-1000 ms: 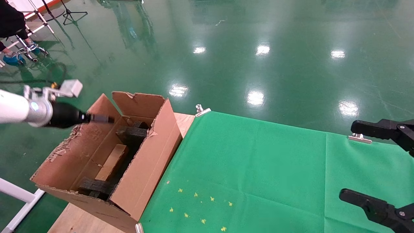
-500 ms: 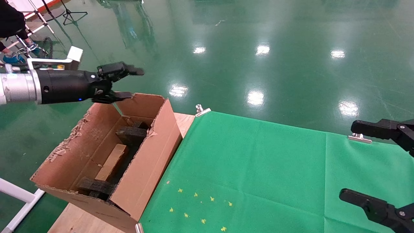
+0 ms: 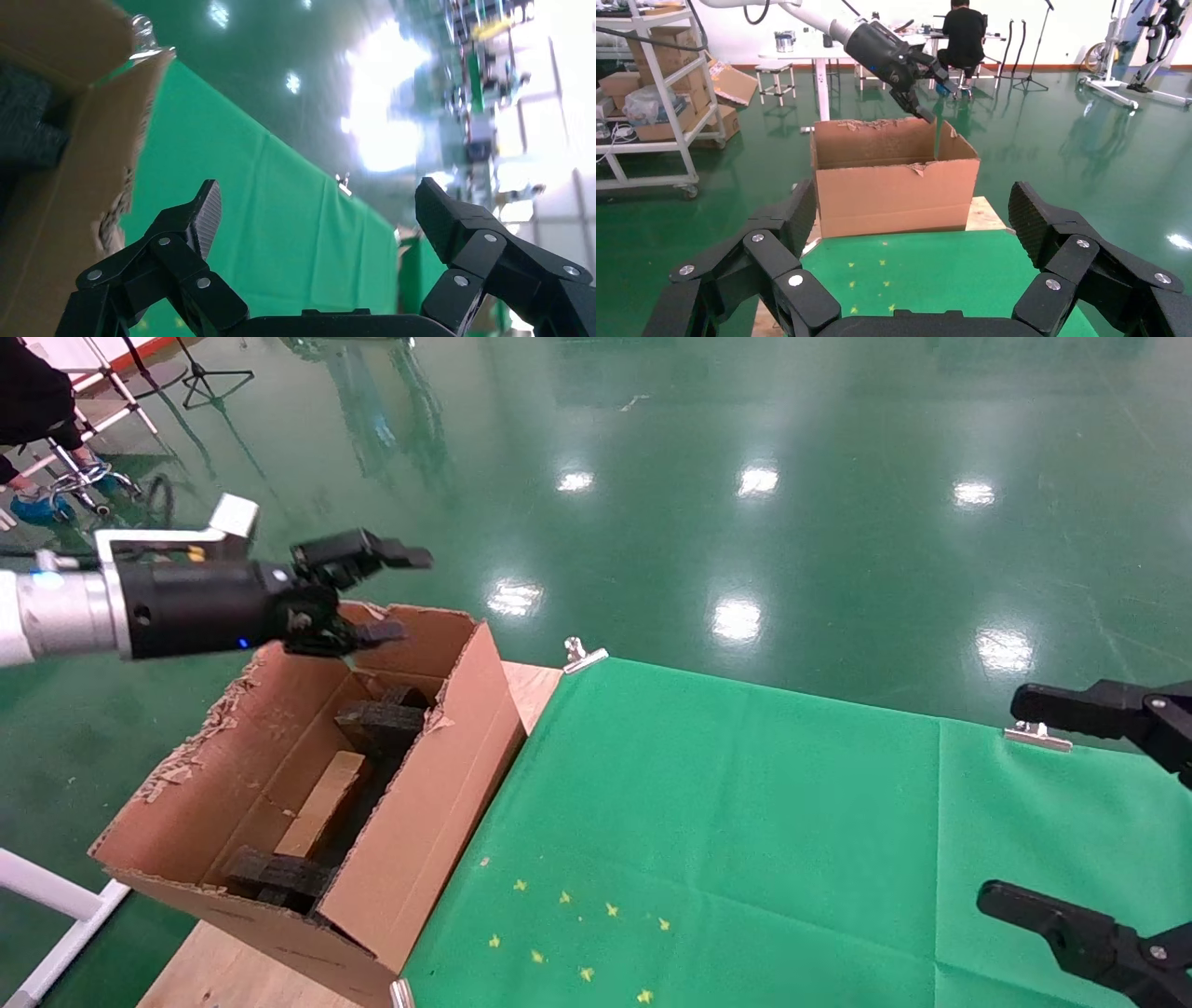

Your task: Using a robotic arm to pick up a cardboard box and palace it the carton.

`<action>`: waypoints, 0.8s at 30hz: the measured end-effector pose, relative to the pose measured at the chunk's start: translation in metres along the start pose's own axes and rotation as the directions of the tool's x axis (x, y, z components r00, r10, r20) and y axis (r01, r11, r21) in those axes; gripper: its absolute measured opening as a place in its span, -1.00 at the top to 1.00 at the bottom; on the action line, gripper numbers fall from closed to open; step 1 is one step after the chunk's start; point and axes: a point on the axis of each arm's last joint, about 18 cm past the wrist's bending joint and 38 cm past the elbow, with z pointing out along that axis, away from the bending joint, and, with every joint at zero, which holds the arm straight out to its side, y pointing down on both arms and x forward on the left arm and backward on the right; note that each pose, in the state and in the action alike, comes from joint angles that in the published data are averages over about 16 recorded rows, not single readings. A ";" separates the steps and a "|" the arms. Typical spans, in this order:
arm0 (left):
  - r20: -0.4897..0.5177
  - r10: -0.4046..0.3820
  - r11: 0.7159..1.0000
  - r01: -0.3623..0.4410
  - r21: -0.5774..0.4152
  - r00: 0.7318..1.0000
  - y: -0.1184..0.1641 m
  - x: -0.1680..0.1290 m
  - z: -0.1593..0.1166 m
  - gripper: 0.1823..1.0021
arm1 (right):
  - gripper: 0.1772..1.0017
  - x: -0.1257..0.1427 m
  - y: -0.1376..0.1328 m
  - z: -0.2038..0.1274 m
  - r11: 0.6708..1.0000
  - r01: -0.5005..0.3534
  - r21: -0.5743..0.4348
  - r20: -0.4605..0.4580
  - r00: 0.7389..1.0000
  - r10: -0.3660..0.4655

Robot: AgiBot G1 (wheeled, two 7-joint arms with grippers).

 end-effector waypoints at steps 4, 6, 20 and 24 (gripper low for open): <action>-0.050 0.089 0.996 -0.089 -0.015 0.995 0.006 0.008 0.009 -1.00 | -1.00 0.000 0.000 0.000 1.000 0.000 0.000 0.000 1.000 0.000; -0.078 0.139 0.990 -0.140 -0.020 0.987 0.010 0.013 0.014 -1.00 | -1.00 0.000 0.000 0.000 1.000 0.000 0.000 0.000 1.000 0.000; -0.280 0.447 0.886 -0.464 0.007 0.850 0.047 0.050 0.037 -1.00 | -1.00 0.000 0.000 0.000 1.000 0.000 0.000 0.000 1.000 0.000; -0.334 0.519 0.841 -0.540 0.035 0.787 0.059 0.061 0.040 -1.00 | -1.00 0.000 0.000 0.000 1.000 0.000 0.000 0.000 1.000 0.000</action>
